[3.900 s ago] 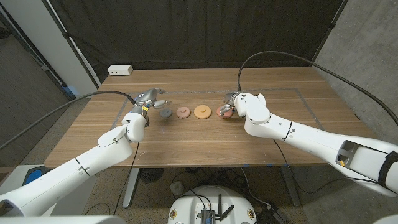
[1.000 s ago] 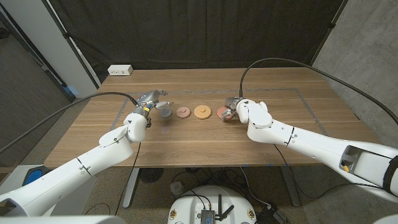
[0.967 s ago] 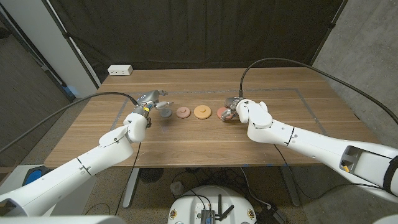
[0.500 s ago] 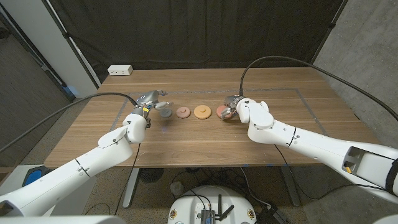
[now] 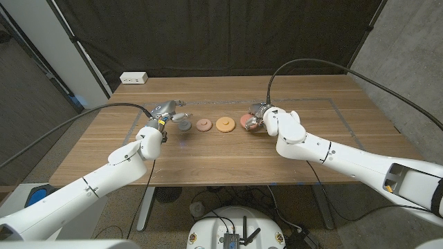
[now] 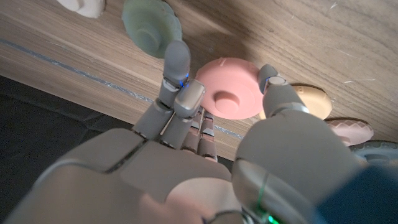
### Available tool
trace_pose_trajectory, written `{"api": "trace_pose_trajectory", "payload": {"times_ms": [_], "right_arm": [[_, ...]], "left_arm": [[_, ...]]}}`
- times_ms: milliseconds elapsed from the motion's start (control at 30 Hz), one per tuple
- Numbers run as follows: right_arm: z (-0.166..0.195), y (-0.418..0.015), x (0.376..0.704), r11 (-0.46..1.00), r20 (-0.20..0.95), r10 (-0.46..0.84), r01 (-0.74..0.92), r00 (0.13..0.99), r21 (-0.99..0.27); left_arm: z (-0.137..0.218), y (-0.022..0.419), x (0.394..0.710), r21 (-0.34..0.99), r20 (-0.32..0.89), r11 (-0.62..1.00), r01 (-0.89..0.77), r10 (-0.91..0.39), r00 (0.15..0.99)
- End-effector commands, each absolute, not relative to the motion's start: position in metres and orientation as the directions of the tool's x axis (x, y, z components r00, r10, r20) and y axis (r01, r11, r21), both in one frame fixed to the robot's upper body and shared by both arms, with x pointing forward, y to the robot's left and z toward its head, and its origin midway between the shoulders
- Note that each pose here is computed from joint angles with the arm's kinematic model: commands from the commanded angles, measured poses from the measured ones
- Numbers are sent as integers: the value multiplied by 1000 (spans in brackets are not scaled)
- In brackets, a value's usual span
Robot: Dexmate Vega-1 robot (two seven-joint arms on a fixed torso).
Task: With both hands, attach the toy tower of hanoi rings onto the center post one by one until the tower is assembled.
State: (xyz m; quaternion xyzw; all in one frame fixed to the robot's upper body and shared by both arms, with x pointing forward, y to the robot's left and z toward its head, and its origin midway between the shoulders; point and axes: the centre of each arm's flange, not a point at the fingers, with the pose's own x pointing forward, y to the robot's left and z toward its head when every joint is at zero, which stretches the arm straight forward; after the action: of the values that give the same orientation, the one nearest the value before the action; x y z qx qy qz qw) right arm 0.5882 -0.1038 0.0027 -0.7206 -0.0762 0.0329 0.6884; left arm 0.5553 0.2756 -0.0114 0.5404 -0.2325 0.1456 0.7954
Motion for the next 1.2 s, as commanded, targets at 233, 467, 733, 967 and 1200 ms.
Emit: {"api": "trace_pose_trajectory", "payload": {"times_ms": [233,467,733,967,1200], "right_arm": [[18,-100,576,-68,66,154,77,986,-995],[26,-97,571,-80,76,166,90,983,-993],[29,-90,568,-95,77,189,96,979,-991],[32,-84,568,-100,75,215,99,974,-990],[34,-79,568,-113,70,234,98,970,-989]], "left_arm": [[-12,273,557,791,529,381,-479,-31,848],[-12,273,556,790,530,381,-480,-31,847],[-14,276,555,792,525,379,-478,-25,851],[-15,282,556,793,524,379,-476,-27,851],[-15,288,554,788,531,382,-483,-23,847]]}}
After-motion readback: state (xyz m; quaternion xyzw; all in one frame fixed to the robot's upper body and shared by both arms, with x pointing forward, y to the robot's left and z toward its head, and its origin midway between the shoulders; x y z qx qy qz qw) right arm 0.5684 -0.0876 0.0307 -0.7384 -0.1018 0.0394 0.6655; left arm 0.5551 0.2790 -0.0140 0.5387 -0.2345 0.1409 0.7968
